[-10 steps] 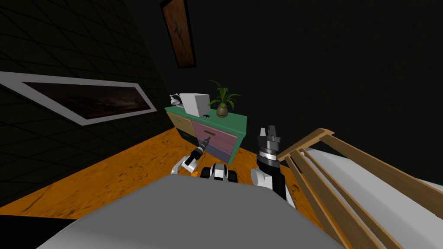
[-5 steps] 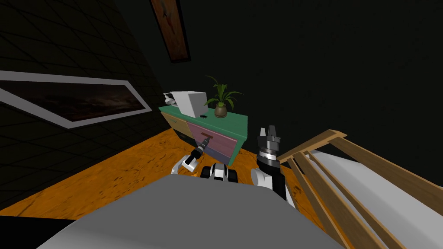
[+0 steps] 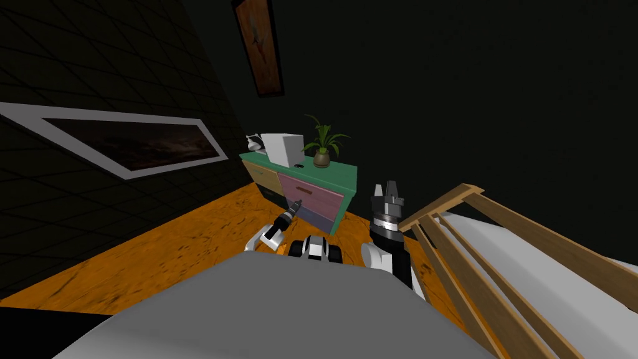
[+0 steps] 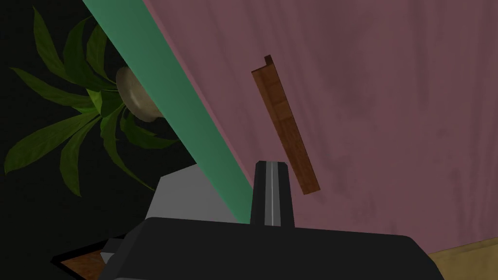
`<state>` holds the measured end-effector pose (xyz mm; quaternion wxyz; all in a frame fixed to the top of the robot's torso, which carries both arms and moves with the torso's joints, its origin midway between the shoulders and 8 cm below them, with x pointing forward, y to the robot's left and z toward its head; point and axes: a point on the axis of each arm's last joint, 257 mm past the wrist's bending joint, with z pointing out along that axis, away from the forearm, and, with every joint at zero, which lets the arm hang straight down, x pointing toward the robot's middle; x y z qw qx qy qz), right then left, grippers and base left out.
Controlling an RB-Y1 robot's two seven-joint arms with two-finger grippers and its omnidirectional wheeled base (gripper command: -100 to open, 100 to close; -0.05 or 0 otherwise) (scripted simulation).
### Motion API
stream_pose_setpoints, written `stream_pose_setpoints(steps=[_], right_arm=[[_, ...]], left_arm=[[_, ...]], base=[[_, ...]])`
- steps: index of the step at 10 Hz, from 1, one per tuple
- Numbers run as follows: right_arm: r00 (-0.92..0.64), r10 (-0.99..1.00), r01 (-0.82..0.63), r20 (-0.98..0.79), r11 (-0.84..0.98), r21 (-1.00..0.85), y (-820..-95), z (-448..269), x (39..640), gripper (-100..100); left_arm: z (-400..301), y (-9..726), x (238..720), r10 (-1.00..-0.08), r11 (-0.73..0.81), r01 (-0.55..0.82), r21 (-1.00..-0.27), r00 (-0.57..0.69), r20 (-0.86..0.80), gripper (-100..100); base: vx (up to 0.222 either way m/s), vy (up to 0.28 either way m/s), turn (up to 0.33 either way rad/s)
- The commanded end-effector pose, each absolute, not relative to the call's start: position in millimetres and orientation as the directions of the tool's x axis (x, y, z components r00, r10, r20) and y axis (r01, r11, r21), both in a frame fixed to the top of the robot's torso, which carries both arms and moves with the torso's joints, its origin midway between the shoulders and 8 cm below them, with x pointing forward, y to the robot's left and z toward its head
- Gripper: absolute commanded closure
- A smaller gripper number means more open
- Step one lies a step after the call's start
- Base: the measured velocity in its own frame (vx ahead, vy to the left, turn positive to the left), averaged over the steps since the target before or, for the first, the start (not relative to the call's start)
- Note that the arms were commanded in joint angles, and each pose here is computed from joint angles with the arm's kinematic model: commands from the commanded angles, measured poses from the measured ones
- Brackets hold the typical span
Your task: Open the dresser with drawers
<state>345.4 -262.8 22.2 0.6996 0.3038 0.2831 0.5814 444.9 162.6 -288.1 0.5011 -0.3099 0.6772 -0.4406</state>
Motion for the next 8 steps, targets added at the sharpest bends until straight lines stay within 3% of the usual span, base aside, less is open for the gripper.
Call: stream_pose_setpoints(steps=[1,4,6,7,8], right_arm=[[0.164,0.986,-0.641,-0.043,0.139,0.754,-262.9,22.2,345.3,0],[0.164,0.986,-0.641,-0.043,0.139,0.754,-262.9,22.1,345.2,0],[0.164,0.986,-0.641,-0.043,0.139,0.754,-262.9,22.2,345.3,0],[0.164,0.986,-0.642,-0.043,0.139,0.754,-262.9,22.2,345.3,0],[0.164,0.986,-0.642,-0.043,0.139,0.754,-262.9,22.2,345.3,0]], left_arm=[[-288.9,163.9,449.7,-0.863,0.42,0.019,-0.907,-0.301,-0.406,-100],[-289.3,165.3,456.2,-0.866,0.42,0.016,-0.908,-0.294,-0.406,-100],[-289.3,165.1,455.2,-0.865,0.42,0.017,-0.908,-0.295,-0.406,-100],[-289.2,165.1,455.2,-0.865,0.42,0.017,-0.908,-0.295,-0.406,100],[-287.9,163.6,450.4,-0.863,0.421,0.018,-0.907,-0.302,-0.406,100]], base=[[0.128,-0.055,-0.037],[0.169,-0.046,-0.029],[0.05,-0.016,-0.002],[0.01,-0.002,0.0],[-0.095,0.036,0.042]])
